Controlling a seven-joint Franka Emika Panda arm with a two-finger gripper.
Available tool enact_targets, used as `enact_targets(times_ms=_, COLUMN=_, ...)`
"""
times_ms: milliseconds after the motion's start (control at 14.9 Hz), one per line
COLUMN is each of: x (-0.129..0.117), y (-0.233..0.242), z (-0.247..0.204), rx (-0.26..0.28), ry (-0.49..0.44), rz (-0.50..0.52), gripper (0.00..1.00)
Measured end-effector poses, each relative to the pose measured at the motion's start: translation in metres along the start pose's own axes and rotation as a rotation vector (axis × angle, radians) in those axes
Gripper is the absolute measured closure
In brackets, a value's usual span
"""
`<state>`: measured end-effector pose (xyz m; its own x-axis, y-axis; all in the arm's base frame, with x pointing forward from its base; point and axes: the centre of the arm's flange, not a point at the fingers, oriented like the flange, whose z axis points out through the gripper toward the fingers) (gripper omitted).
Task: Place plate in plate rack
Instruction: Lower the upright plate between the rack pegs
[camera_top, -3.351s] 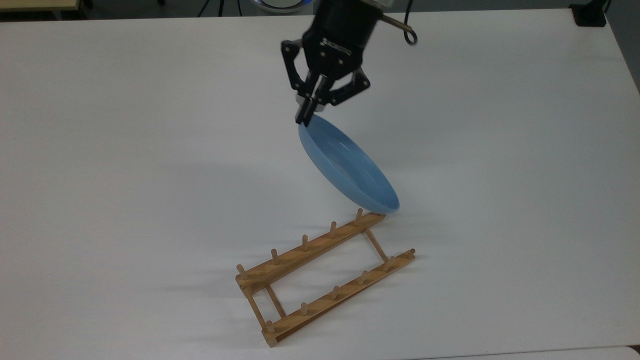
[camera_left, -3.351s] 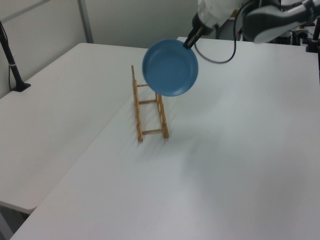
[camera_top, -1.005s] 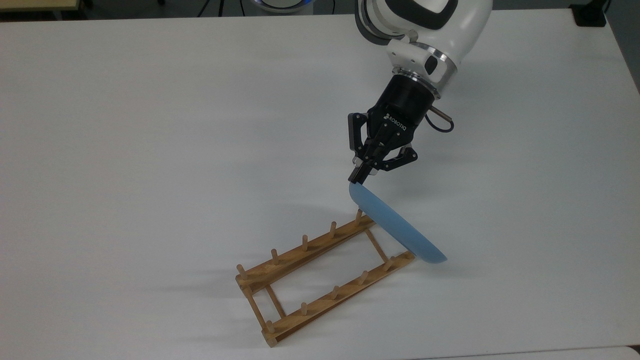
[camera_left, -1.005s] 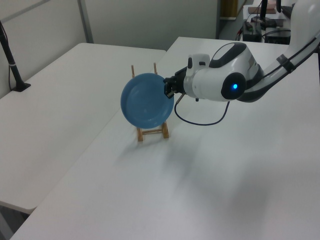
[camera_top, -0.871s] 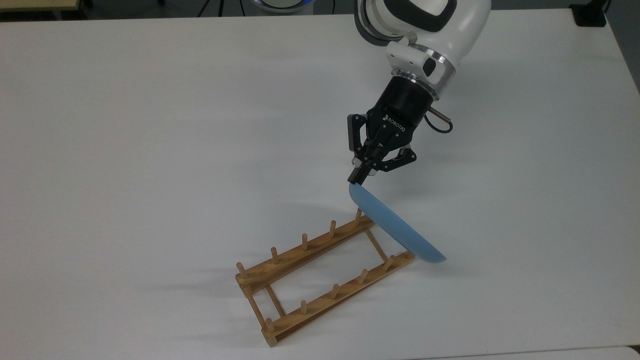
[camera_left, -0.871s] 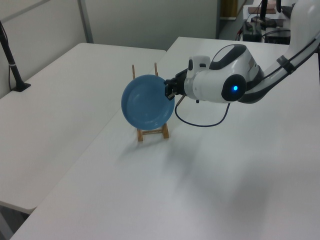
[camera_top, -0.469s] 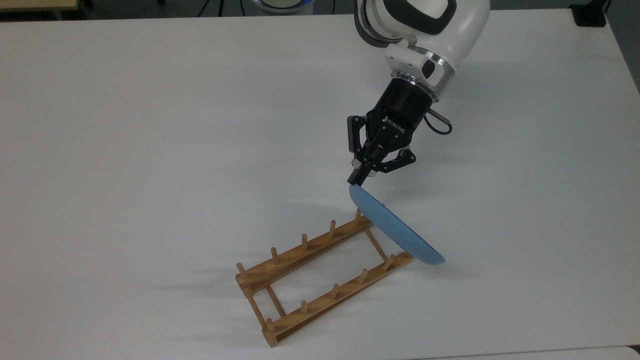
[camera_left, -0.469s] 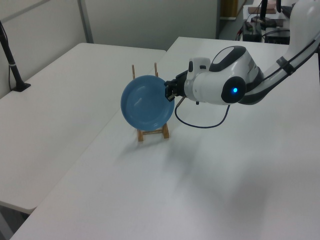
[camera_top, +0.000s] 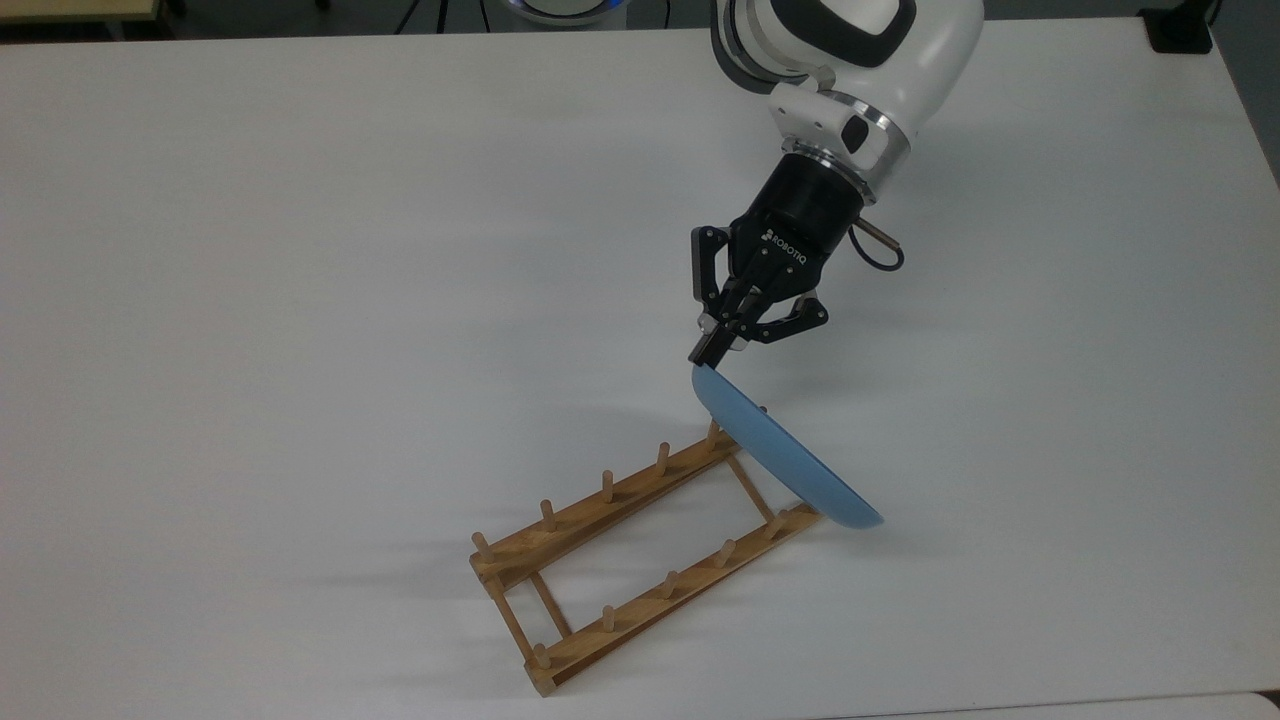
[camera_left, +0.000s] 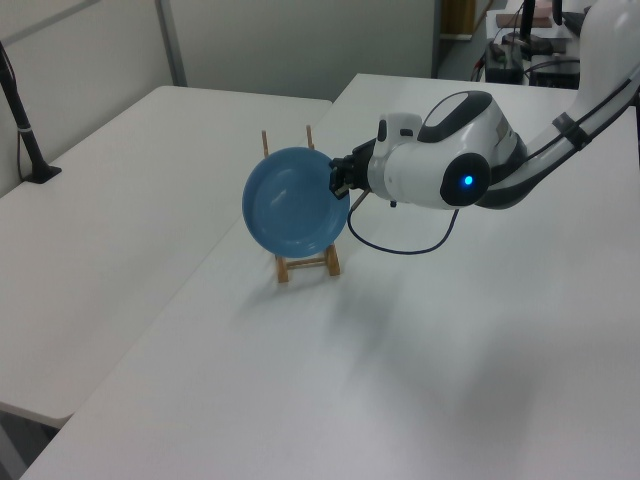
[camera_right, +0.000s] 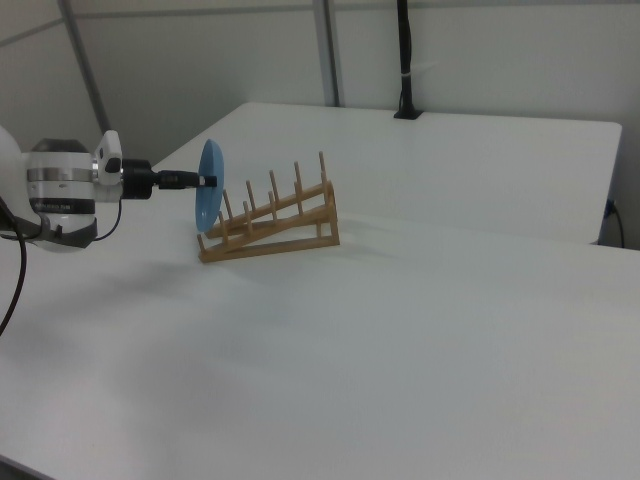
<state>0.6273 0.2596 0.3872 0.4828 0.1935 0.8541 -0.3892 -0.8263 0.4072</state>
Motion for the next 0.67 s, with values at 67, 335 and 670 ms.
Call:
enact_targets(times_ms=67, x=0.002, y=0.002, z=0.001, rx=-0.017, ry=0.010, rz=0.001, gripper=0.95)
enact_targets(times_ms=335, x=0.010, y=0.010, z=0.001, rx=-0.073, ry=0.052, rz=0.012, gripper=0.95)
enact_targets(times_ms=670, x=0.014, y=0.000, z=-0.021, rx=-0.145, ry=0.135, rz=0.023, gripper=0.95)
